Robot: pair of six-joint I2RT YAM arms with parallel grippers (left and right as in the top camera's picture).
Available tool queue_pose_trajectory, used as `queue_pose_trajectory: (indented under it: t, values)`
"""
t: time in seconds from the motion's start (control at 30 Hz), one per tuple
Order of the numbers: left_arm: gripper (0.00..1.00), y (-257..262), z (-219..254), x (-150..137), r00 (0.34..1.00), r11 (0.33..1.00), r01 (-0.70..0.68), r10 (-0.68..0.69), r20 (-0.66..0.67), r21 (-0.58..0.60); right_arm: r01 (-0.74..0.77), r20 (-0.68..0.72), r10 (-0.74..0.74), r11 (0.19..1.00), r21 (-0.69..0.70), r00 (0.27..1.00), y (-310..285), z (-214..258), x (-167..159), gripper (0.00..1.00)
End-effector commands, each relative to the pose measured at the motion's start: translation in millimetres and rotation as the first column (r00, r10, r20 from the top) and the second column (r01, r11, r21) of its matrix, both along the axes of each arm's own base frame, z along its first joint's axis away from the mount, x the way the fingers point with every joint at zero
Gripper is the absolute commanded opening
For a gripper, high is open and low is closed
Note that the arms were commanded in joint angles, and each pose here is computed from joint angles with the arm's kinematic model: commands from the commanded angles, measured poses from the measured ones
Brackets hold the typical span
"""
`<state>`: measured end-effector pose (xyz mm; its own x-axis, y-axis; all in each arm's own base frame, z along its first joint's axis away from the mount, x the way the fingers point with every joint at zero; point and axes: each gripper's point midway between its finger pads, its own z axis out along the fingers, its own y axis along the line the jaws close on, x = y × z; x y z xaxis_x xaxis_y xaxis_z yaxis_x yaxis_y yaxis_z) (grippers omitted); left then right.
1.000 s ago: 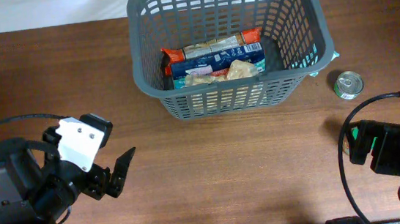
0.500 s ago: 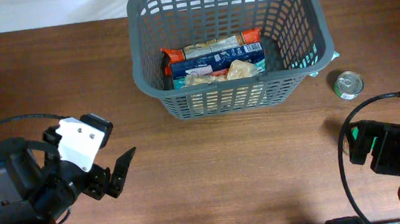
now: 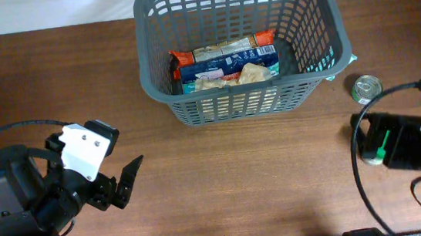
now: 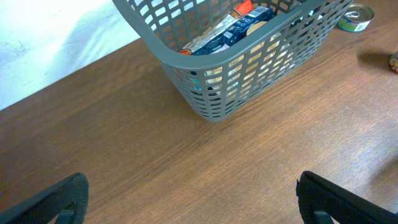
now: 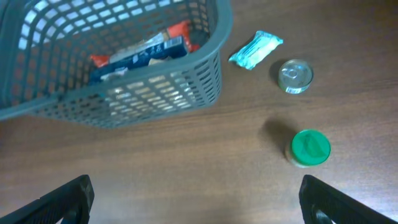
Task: Pack container
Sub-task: 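Reach the right gripper to the mint-green bar and grasp it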
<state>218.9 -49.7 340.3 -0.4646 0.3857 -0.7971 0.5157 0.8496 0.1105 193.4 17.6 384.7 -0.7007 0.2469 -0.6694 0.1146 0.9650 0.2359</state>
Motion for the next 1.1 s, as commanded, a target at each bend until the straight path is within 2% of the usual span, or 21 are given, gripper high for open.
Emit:
queue_pose_trajectory:
  t: [0.0,0.07,0.17,0.4,0.57,0.77,0.87,1.07]
  values:
    - [0.99,-1,5,-2,1.000,1.000,0.016,-0.016,0.018,0.002,0.138,-0.037,-0.142,0.986,-0.094,0.989,-27,-9,25,0.99]
    - [0.99,-1,5,-2,1.000,1.000,0.016,-0.016,0.018,0.002,0.207,-0.038,-0.213,0.970,-0.129,0.976,-42,-13,50,0.99]
    - [0.99,-1,5,-2,1.000,1.000,0.016,-0.016,0.018,0.002,0.253,-0.025,-0.257,0.963,-0.093,0.966,-54,-12,81,0.99]
    - [0.99,-1,5,-2,1.000,1.000,0.016,-0.016,0.018,0.002,0.262,-0.039,-0.260,0.949,0.176,0.965,-97,-19,151,0.99]
    - [0.99,-1,5,-2,1.000,1.000,0.016,-0.016,0.018,0.002,0.295,-0.176,-0.248,0.897,0.329,0.952,-129,-67,202,0.99]
    - [0.99,-1,5,-2,1.000,1.000,0.016,-0.016,0.018,0.002,0.336,-0.319,-0.225,0.874,0.350,0.921,-147,-143,258,0.99]
    - [0.99,-1,5,-2,1.000,1.000,0.016,-0.016,0.018,0.002,0.384,-0.375,-0.243,0.847,0.368,0.895,-156,-181,277,0.99]
    - [0.99,-1,5,-2,1.000,1.000,0.016,-0.016,0.018,0.002,0.417,-0.464,-0.223,0.829,0.372,0.857,-158,-239,292,0.99]
